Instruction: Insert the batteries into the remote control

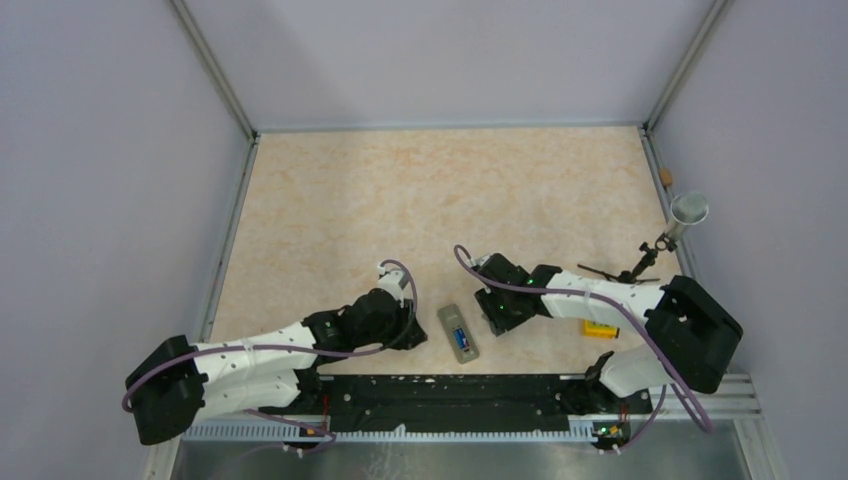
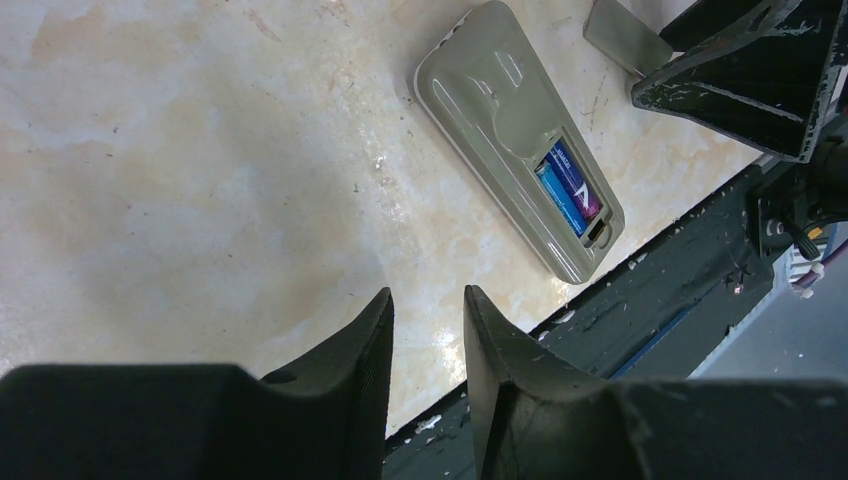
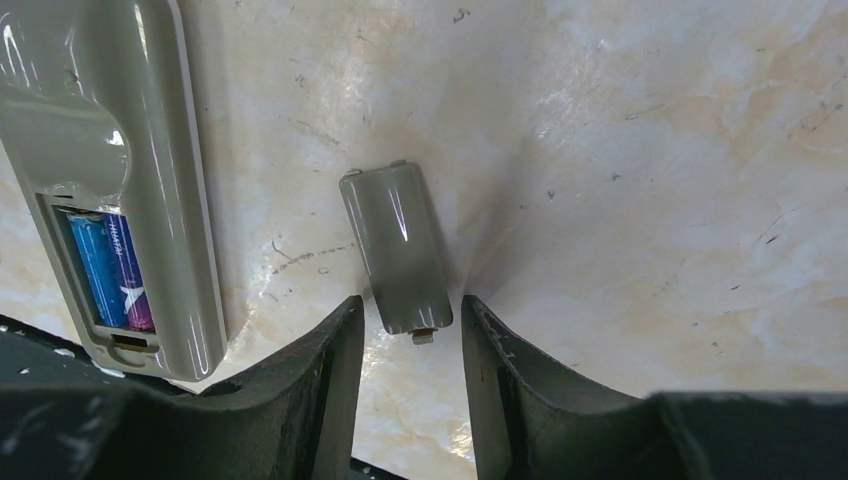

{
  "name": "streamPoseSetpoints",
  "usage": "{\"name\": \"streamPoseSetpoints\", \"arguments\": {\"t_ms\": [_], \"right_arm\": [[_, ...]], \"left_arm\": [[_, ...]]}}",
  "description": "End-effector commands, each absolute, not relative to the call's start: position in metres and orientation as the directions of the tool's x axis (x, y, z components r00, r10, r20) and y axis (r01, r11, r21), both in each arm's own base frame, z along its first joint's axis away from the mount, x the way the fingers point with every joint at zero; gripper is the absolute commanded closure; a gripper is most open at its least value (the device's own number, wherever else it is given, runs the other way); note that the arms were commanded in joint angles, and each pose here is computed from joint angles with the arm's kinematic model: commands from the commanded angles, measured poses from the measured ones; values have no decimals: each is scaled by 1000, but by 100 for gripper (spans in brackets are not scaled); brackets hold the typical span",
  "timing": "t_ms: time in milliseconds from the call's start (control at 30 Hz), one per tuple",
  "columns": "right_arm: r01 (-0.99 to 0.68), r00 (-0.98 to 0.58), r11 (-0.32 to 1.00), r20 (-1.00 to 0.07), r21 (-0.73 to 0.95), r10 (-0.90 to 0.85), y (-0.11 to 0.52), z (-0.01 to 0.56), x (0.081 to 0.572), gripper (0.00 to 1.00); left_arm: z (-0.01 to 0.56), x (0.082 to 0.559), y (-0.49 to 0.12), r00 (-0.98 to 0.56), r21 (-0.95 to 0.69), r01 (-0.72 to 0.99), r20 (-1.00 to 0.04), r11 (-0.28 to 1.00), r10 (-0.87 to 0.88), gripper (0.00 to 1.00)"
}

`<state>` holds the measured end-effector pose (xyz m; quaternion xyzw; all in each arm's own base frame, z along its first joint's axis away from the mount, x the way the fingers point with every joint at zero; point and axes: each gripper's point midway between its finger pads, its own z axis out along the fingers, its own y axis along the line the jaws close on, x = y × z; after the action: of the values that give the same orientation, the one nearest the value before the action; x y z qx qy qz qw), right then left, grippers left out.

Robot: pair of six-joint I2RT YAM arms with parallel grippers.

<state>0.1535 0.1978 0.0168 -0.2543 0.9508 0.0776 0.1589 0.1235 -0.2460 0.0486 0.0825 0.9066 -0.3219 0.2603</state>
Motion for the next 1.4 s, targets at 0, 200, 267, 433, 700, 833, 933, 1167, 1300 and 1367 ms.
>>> {"name": "streamPoseSetpoints", "arguments": {"t_ms": [0,200,267,433,700,833,933,1167,1300,1367], "right_arm": [[-527,-799,846,-381,72,-465,210,25,162,61],[-531,-799,845,-369,62,-475,208,23,159,65],[-533,-798,844,-364,58,-480,208,23,157,65],[-535,-795,844,-357,32,-491,207,21,154,74],[-503,-795,864,-401,16,-455,206,39,158,98],[-501,-787,865,-429,27,-443,207,54,156,99],[-505,-786,861,-441,52,-434,208,61,152,99],[-503,-784,859,-468,97,-407,208,74,145,99],[-502,-781,855,-492,130,-384,212,84,143,99],[-502,-779,854,-501,135,-378,212,87,143,99]], "left_arm": [[52,129,-250,-840,-552,323,-542,768,-36,66],[52,130,-252,-839,-550,326,-543,769,-34,66],[51,129,-252,-841,-550,326,-541,769,-30,66],[51,130,-254,-841,-552,326,-540,768,-32,66],[49,133,-256,-843,-548,320,-537,773,-33,66],[60,142,-260,-825,-545,324,-562,773,-50,66],[71,150,-266,-815,-543,333,-576,771,-54,65],[90,180,-278,-786,-520,352,-615,778,-56,65],[97,197,-294,-772,-495,386,-635,779,-21,60],[102,206,-305,-765,-484,407,-643,775,0,60]]}}
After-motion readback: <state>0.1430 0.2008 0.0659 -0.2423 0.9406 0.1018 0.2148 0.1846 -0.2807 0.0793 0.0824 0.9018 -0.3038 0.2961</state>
